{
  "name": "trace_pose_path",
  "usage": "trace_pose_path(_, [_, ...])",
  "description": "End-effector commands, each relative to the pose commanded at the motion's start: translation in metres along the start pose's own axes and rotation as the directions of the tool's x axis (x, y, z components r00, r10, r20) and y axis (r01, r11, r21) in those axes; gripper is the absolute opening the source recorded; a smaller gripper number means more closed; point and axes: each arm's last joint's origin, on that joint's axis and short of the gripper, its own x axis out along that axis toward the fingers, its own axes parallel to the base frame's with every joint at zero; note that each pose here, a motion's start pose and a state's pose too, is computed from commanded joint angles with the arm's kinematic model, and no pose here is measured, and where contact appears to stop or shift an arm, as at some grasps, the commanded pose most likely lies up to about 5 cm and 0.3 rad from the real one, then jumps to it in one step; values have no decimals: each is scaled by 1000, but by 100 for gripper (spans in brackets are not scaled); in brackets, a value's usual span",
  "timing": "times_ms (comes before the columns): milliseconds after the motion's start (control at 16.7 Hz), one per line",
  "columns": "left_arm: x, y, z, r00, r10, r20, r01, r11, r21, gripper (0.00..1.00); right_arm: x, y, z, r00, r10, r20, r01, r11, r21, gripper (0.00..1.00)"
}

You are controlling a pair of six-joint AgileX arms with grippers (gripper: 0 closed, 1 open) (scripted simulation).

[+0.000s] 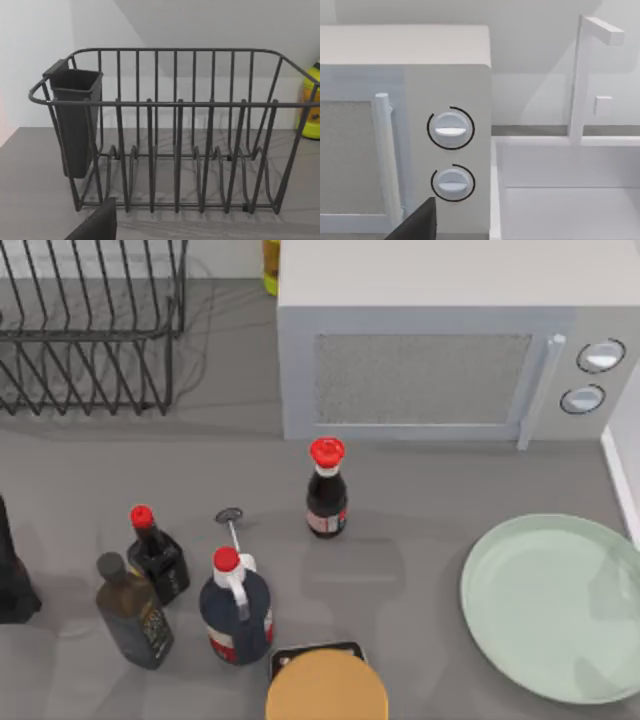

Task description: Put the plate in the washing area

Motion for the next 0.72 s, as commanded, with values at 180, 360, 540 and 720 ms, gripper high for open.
trace_pose_path(180, [0,0,0,1000,0,0,0,1000,0,100,1,5,16,996,40,-79,-37,998,41,100])
trace_pose_path(360, [0,0,0,1000,0,0,0,1000,0,100,10,14,40,965,108,-237,-84,990,110,100])
trace_pose_path(540, [0,0,0,1000,0,0,0,1000,0,100,31,30,66,875,177,-451,-105,978,181,100])
trace_pose_path(720, [0,0,0,1000,0,0,0,1000,0,100,66,56,82,710,217,-670,-88,971,222,100])
